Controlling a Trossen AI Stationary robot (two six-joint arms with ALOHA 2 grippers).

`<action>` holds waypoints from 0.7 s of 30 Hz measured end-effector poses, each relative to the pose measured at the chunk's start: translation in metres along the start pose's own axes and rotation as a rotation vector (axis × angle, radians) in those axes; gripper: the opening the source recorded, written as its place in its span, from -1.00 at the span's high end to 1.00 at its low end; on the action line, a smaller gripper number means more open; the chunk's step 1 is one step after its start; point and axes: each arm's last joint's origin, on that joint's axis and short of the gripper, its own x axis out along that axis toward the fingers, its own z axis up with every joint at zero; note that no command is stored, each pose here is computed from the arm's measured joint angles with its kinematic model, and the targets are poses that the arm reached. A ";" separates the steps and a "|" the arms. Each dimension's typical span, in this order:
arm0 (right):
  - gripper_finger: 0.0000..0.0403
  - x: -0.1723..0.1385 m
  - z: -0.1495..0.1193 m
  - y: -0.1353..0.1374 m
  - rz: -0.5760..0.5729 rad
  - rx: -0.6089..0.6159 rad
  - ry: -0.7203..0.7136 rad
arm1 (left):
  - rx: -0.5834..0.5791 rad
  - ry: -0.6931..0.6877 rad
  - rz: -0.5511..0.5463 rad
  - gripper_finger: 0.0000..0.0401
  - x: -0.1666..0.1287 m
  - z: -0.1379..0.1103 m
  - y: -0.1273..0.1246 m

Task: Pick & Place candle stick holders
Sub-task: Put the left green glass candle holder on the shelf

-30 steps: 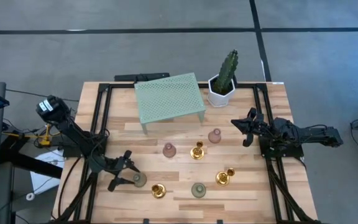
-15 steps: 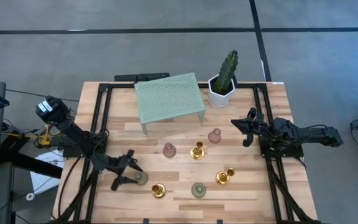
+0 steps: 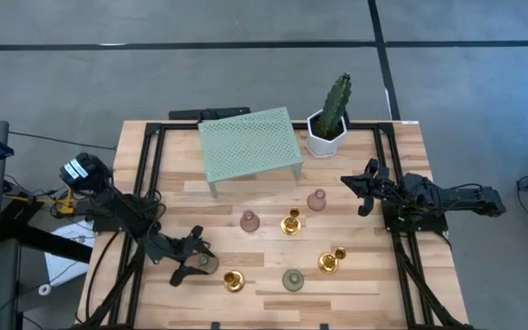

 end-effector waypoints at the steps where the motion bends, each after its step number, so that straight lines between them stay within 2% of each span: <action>1: 1.00 0.000 0.000 0.000 0.000 0.000 0.000 | 0.001 -0.001 -0.001 -0.32 0.000 0.000 0.000; 8: 1.00 0.000 0.000 0.000 0.000 0.000 0.000 | 0.004 0.009 0.006 -0.19 0.001 -0.002 0.000; 21: 1.00 0.000 0.000 0.000 0.000 0.000 0.001 | 0.004 -0.013 0.030 0.23 0.001 0.000 0.001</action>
